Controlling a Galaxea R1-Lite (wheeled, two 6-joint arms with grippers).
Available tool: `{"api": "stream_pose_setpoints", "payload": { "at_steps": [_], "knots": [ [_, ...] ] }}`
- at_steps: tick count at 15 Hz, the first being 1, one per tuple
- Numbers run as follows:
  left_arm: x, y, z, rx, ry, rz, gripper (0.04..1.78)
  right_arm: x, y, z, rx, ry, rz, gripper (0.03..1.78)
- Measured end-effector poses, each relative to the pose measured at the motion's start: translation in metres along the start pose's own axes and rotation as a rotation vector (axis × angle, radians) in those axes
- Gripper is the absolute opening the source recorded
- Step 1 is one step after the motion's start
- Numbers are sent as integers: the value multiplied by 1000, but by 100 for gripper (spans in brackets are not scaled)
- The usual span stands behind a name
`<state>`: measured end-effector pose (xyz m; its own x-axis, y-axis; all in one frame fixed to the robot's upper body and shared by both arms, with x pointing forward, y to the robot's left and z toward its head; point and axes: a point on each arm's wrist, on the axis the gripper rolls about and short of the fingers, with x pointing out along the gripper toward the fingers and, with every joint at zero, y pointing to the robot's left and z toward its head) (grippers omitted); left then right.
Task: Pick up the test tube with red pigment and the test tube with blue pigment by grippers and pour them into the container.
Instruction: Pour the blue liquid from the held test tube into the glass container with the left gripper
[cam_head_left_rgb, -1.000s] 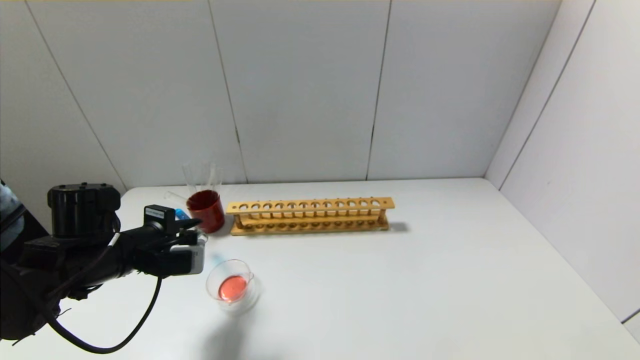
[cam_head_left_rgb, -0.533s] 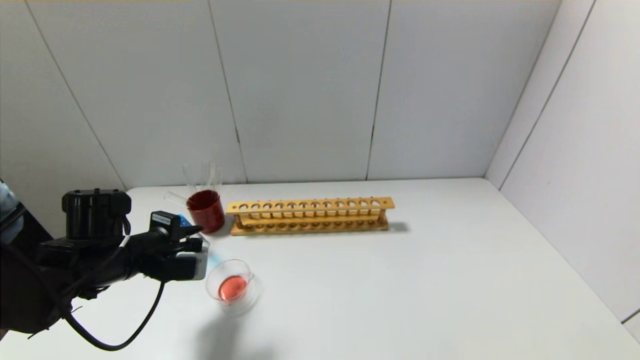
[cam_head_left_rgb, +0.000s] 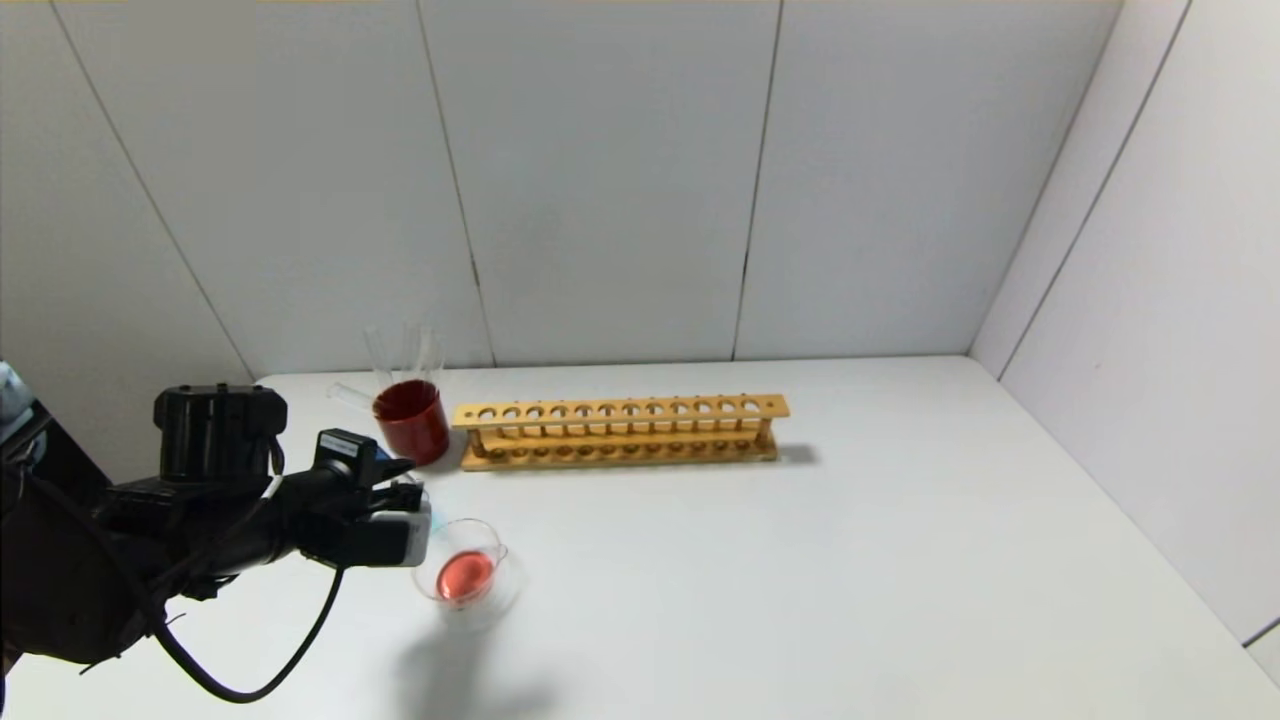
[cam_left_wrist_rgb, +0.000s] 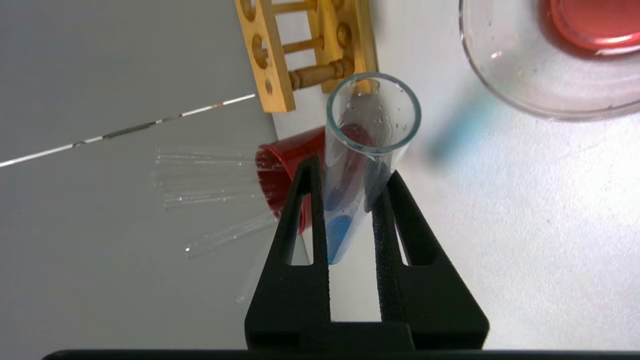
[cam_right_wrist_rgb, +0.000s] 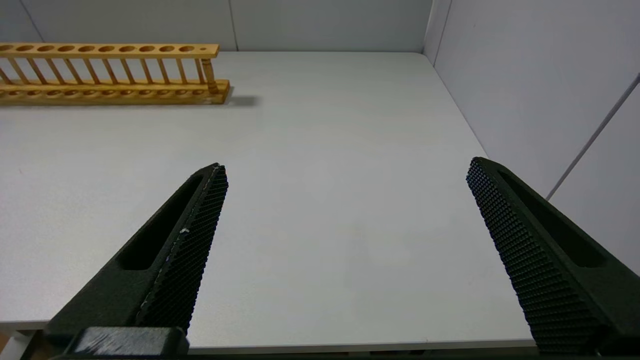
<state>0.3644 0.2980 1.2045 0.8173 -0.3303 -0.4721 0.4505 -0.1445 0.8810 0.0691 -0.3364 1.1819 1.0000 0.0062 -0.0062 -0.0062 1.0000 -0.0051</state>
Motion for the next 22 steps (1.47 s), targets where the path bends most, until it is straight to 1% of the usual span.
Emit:
{"api": "stream_pose_setpoints", "payload": {
  "at_steps": [2,5,12,14,15,18,22],
  "knots": [
    [4,0,7,22,-26,-6,31,0,0,0,0,0,0,175],
    [8,0,10,110,-47,-8,31,0,0,0,0,0,1,175],
    [12,-1,9,229,-57,-12,31,0,0,0,0,0,1,175],
    [15,-1,8,244,-61,-13,31,0,0,0,0,0,0,175],
    [17,1,6,264,-68,-3,31,0,0,0,1,0,1,175],
    [25,13,2,359,-149,63,31,0,0,0,0,0,0,175],
    [26,13,-1,381,-155,62,31,0,0,0,0,0,1,175]
  ]
}}
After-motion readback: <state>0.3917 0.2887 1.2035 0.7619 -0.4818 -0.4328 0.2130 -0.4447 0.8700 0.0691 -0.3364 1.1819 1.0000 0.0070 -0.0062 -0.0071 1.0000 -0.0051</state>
